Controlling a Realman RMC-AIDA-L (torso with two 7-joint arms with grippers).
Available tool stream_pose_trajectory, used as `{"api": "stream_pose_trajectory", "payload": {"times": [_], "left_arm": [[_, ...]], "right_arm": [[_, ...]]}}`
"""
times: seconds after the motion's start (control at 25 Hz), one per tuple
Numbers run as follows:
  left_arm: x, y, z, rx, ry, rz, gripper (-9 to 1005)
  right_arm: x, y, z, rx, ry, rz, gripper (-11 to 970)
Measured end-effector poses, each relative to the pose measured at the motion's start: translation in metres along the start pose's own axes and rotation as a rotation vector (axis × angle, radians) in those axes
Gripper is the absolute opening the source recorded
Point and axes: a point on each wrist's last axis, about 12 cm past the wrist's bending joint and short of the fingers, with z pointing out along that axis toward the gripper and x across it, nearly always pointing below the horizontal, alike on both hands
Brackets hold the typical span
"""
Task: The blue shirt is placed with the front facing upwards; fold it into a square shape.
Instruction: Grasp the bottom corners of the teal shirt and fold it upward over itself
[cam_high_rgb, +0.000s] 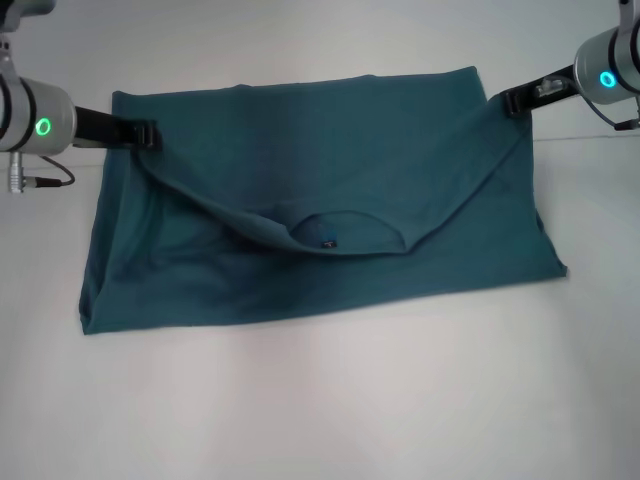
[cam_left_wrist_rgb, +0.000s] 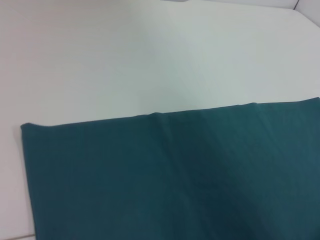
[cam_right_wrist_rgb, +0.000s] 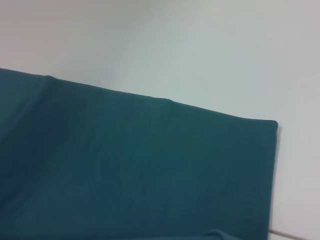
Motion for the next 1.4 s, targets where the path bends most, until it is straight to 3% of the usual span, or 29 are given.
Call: {"api": "stream_pose_trajectory", "payload": {"times": [0.64, 1.2, 1.4], "left_arm": [[-0.004, -0.005, 0.004, -0.011, -0.021, 0.014, 16], [0.010, 0.001, 0.008, -0.028, 0.009, -0.066, 155], [0.016, 0.007, 0.007, -0.057, 0.023, -0.100, 356]], "right_arm": [[-0.002, -0.001, 0.002, 0.022, -0.023, -0.018, 136], [0.008, 0.009, 0.011, 0.083, 0.012, -0.153, 152], [0.012, 0.013, 0.015, 0.104, 0.007, -0.176, 355]]}}
